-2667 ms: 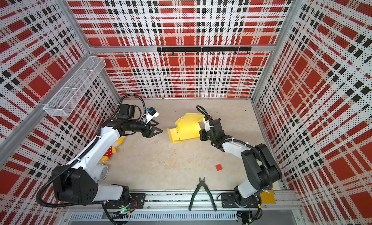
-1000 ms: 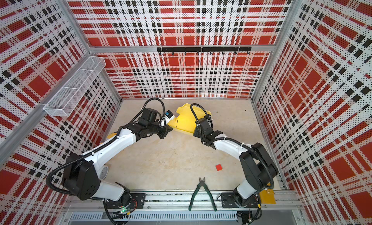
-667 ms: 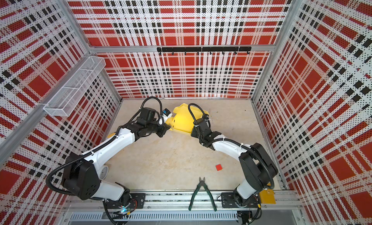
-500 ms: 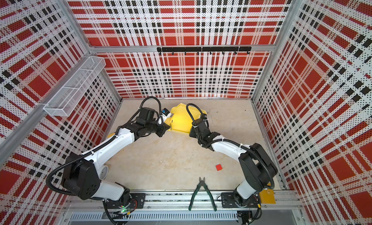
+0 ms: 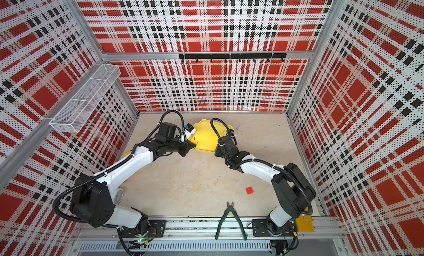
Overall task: Assemble paper box
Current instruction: First fold the bottom flaps of a flat cardboard box at the center of the table.
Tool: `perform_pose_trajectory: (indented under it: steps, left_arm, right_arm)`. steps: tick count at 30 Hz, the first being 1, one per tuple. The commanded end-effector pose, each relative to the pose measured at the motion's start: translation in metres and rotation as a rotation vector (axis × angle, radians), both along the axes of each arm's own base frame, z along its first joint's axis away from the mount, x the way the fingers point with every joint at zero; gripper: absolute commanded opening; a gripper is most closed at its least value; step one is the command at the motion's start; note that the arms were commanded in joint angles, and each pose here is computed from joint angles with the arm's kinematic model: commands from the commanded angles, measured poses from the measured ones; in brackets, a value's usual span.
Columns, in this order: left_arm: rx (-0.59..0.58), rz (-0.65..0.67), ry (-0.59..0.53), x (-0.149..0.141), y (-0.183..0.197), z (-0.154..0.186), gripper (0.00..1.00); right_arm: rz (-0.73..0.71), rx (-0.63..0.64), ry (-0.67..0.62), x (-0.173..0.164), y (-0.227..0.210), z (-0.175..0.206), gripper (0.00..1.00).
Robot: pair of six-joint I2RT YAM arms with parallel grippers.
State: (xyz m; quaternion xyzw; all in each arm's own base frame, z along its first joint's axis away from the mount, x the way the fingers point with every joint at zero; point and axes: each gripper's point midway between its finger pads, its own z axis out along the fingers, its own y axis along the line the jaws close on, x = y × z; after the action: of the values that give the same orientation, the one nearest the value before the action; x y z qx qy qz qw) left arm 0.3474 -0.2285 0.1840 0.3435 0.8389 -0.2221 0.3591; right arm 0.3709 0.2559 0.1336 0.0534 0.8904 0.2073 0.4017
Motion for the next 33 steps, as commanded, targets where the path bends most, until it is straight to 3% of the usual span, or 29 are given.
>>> perform_pose_trajectory:
  steps: [1, 7, 13, 22, 26, 33]
  left_arm:
    - [-0.047, -0.057, 0.007, -0.009, -0.013, 0.001, 0.0]
    - [-0.079, -0.086, 0.019, -0.013, -0.018, 0.006, 0.0]
    - [-0.133, -0.136, 0.02, -0.021, -0.02, 0.035, 0.1]
    - [-0.229, -0.258, 0.054, -0.042, -0.034, 0.062, 0.35]
    - [-0.237, -0.252, 0.084, -0.039, -0.032, 0.061, 0.5]
    - [-0.287, -0.189, 0.138, -0.025, -0.018, 0.051, 0.65]
  right_arm:
    - [0.052, 0.071, -0.079, 0.005, 0.023, 0.022, 0.0]
    - [0.039, 0.032, -0.088, 0.003, 0.013, 0.025, 0.0]
    - [-0.026, -0.009, -0.112, 0.006, -0.023, 0.032, 0.0]
    - [-0.14, -0.035, -0.122, 0.008, -0.089, 0.036, 0.0]
    - [-0.182, -0.047, -0.119, 0.008, -0.112, 0.038, 0.0]
    - [-0.229, -0.049, -0.141, 0.007, -0.141, 0.044, 0.0]
